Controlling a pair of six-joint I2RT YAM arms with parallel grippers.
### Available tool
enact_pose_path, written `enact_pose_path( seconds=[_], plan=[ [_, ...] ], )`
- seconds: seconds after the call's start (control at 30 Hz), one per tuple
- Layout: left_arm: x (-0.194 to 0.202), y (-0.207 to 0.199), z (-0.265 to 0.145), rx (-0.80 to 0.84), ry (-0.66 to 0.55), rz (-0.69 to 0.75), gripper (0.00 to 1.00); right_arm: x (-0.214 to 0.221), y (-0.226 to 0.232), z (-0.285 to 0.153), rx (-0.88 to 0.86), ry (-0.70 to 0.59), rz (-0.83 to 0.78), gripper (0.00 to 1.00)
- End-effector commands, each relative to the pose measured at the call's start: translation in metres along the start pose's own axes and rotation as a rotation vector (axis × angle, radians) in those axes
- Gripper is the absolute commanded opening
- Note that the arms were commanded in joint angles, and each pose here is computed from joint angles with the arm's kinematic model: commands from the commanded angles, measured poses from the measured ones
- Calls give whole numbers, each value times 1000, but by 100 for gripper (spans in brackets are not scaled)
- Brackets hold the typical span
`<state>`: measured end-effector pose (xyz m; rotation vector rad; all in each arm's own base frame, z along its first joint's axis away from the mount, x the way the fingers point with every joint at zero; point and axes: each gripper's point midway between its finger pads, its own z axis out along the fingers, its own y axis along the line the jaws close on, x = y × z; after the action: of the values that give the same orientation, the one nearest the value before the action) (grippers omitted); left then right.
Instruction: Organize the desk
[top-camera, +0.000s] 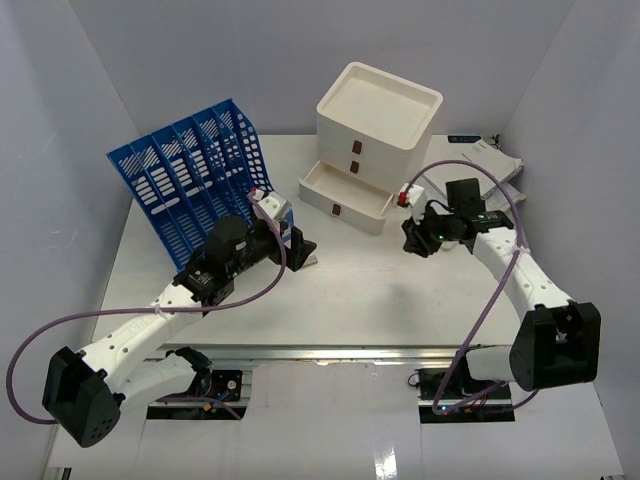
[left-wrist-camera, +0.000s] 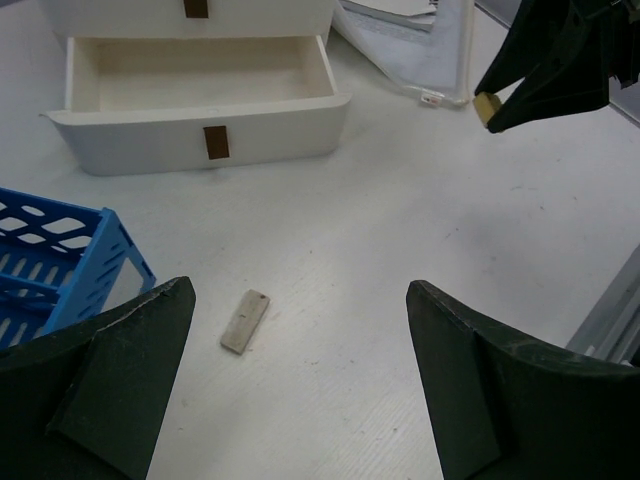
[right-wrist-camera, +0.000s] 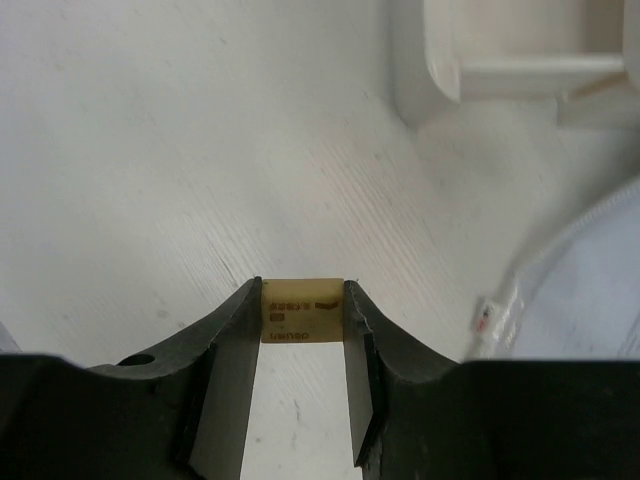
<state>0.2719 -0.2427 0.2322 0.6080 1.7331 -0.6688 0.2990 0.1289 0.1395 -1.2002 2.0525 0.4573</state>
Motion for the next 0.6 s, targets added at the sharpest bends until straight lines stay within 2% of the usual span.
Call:
enact_pose_path(
  seconds=[0.0, 0.13, 0.23, 0.47, 0.5, 0.57],
  plan=[
    [17, -15, 0, 58, 52, -141, 98, -82, 2, 3, 8, -146, -38, 20],
    [43, -18, -10, 23, 119, -294, 98, -127, -18, 29, 70, -159, -5, 19],
    [62, -19, -13, -2, 165, -402, 98, -138, -49, 54, 173, -144, 76, 20],
    [92, -15, -10, -61, 238, -459, 98, -147, -93, 91, 312, -136, 249, 21],
    [95, -15, -8, -64, 247, -455, 98, -146, -99, 94, 341, -134, 269, 25],
    [100, -15, -5, -78, 267, -439, 98, -141, -109, 101, 383, -123, 300, 40]
  ],
)
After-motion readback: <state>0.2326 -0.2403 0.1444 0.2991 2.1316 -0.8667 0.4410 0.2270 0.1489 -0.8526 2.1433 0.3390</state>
